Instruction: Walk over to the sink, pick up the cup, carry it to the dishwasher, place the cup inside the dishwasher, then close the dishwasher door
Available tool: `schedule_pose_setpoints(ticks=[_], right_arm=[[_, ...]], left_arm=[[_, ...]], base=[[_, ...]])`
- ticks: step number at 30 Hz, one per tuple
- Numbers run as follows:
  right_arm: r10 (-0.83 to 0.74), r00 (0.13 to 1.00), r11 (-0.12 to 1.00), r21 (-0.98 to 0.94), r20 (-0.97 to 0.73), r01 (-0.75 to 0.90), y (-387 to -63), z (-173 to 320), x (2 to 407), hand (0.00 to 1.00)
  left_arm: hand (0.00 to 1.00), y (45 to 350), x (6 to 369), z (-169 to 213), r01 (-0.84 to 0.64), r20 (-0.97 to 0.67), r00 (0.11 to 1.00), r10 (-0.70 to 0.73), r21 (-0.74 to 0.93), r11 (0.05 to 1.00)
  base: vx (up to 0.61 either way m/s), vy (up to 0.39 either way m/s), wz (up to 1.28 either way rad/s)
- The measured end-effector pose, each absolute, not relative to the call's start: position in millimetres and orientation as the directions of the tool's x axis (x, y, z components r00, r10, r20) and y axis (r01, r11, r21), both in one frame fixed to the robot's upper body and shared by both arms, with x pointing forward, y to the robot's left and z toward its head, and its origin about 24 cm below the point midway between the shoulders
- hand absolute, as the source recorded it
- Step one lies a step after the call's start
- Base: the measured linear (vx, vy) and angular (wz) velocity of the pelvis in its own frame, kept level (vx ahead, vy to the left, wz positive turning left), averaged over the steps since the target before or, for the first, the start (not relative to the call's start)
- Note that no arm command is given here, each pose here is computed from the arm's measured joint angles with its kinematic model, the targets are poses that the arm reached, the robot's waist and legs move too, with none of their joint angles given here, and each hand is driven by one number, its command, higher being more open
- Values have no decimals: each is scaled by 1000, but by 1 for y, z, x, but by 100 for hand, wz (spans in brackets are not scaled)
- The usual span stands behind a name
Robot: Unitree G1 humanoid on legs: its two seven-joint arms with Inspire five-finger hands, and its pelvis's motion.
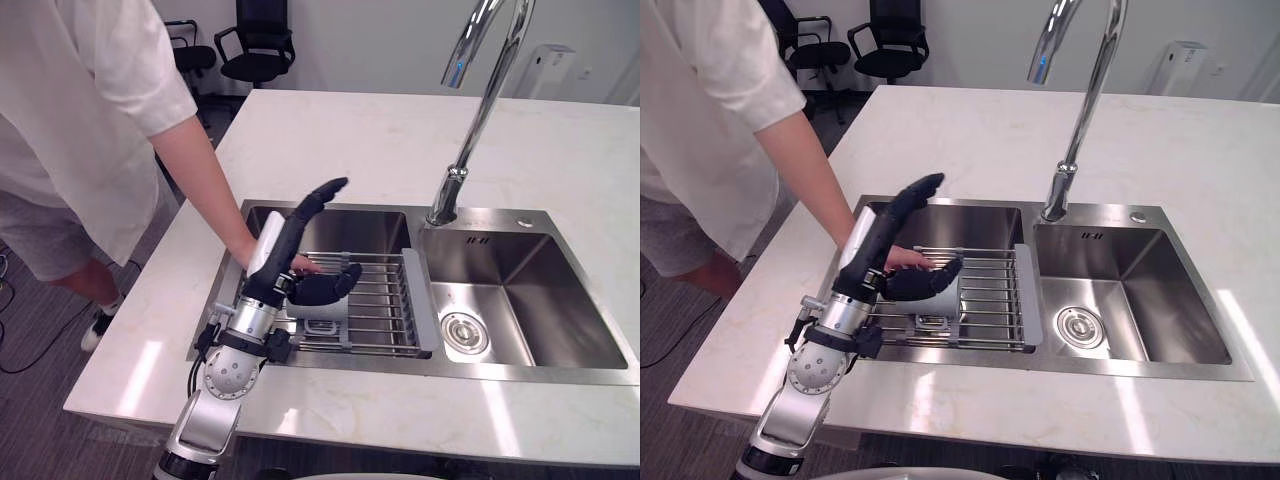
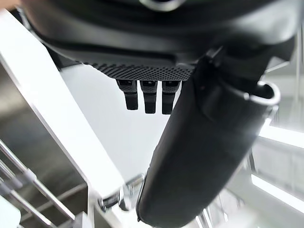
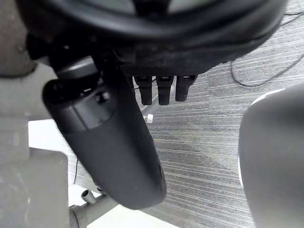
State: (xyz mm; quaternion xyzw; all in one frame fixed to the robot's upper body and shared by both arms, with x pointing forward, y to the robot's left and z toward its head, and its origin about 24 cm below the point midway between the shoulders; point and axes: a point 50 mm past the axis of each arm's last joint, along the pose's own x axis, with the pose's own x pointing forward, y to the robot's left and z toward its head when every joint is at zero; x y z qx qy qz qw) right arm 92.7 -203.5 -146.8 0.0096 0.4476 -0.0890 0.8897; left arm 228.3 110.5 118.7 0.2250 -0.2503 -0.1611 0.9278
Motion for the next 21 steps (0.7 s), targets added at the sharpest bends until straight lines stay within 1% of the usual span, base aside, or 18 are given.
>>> schedule_pose_setpoints(ticks=[2,5,8,18,21], right_arm=[[-150,573,984,-67,-805,164,-206,-148,93,90],[-156,567,984,-78,-809,159,-211,-149,92,90],[-161,556,984,-88,-815,156,-214,-149,90,90],[-153,549,986,-91,-822,140,-214,-150,89,90],[-152,547,986,-91,-823,137,-213,-151,89,90]], left_arm=[[90,114,239,106,199,325,843,-428,551,811],[90,122,245,85,221,226,880,-417,583,782],[90,129,248,73,234,158,899,-409,617,751],[90,141,245,54,247,66,918,-390,674,696],[90,149,247,53,214,66,935,-349,680,701]], base=[[-45,-12,-13],[-58,20,-14],[-56,40,-8],[-9,33,-1],[37,9,2]])
